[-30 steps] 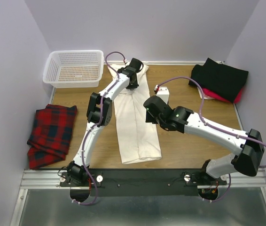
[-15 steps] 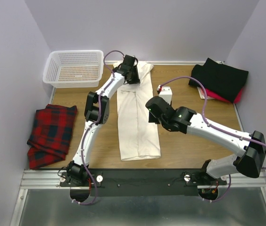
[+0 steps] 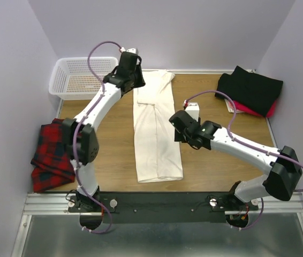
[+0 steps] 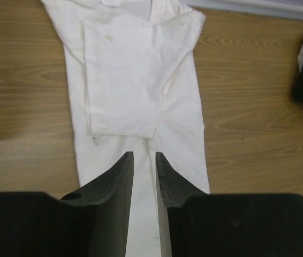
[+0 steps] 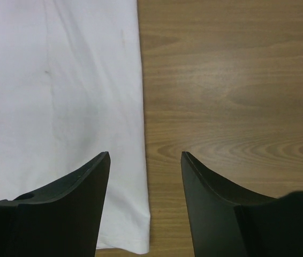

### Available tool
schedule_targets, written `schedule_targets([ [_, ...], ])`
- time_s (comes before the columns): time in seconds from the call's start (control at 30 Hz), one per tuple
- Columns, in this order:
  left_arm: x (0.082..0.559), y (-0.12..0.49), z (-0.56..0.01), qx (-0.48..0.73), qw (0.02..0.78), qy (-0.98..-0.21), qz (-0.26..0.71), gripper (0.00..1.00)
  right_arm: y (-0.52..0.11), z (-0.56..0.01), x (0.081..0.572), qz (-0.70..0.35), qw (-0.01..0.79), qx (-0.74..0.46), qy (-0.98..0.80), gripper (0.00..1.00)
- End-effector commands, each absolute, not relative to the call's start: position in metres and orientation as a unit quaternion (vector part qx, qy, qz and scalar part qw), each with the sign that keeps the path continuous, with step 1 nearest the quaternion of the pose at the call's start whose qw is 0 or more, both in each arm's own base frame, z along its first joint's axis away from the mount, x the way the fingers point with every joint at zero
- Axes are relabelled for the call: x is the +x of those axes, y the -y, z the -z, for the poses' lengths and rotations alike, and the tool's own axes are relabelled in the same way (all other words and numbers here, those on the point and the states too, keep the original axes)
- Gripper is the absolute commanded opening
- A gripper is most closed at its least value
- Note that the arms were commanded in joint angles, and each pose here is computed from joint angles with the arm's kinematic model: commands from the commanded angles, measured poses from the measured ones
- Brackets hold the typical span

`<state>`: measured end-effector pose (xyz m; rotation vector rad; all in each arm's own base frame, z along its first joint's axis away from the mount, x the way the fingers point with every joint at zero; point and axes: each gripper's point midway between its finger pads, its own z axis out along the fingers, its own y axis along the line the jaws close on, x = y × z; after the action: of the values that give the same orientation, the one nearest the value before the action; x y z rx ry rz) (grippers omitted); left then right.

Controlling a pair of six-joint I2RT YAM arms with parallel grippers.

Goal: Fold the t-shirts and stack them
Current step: Rotate the tshirt 90 degrees, then grab the bottom of the folded rectangular tshirt with both arms

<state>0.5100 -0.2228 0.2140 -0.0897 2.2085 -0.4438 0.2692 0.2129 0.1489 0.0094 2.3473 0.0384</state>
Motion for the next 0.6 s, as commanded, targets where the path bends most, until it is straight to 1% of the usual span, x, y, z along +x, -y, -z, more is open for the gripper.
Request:
schedule_targets([
  [0.0,0.433,0.172,-0.195,-0.058,0.402,-0.908,0.101,0.32,-0.206,-0.095,0.237,-0.003,0.3,-0.025,-0.954,0.65],
  [0.03,0.419,0.168,-0.191,-0.062,0.395,-0.911,0.102,0.32,-0.205,-0.092,0.233,-0.007,0.293,-0.026,-0.956,0.65],
  [0.07,0.394,0.161,-0.184,-0.068,0.385,-0.914,0.11,0.32,-0.209,-0.089,0.228,-0.02,0.283,-0.027,-0.959,0.65],
  [0.13,0.366,0.164,-0.173,-0.07,0.364,-0.919,0.133,0.32,-0.208,-0.08,0.216,-0.036,0.265,-0.036,-0.963,0.65],
  [0.17,0.339,0.164,-0.161,-0.064,0.349,-0.924,0.142,0.32,-0.215,-0.078,0.211,-0.058,0.256,-0.041,-0.964,0.65],
  [0.23,0.315,0.172,-0.148,-0.075,0.33,-0.926,0.169,0.33,-0.216,-0.071,0.202,-0.073,0.241,-0.044,-0.967,0.66],
  [0.27,0.293,0.175,-0.138,-0.071,0.315,-0.929,0.178,0.33,-0.221,-0.069,0.197,-0.09,0.231,-0.045,-0.968,0.67],
  [0.4,0.253,0.186,-0.131,-0.08,0.299,-0.929,0.203,0.35,-0.225,-0.061,0.182,-0.119,0.206,-0.049,-0.97,0.68],
  [0.57,0.212,0.186,-0.097,-0.07,0.239,-0.945,0.211,0.38,-0.225,-0.052,0.168,-0.138,0.185,-0.057,-0.971,0.68],
])
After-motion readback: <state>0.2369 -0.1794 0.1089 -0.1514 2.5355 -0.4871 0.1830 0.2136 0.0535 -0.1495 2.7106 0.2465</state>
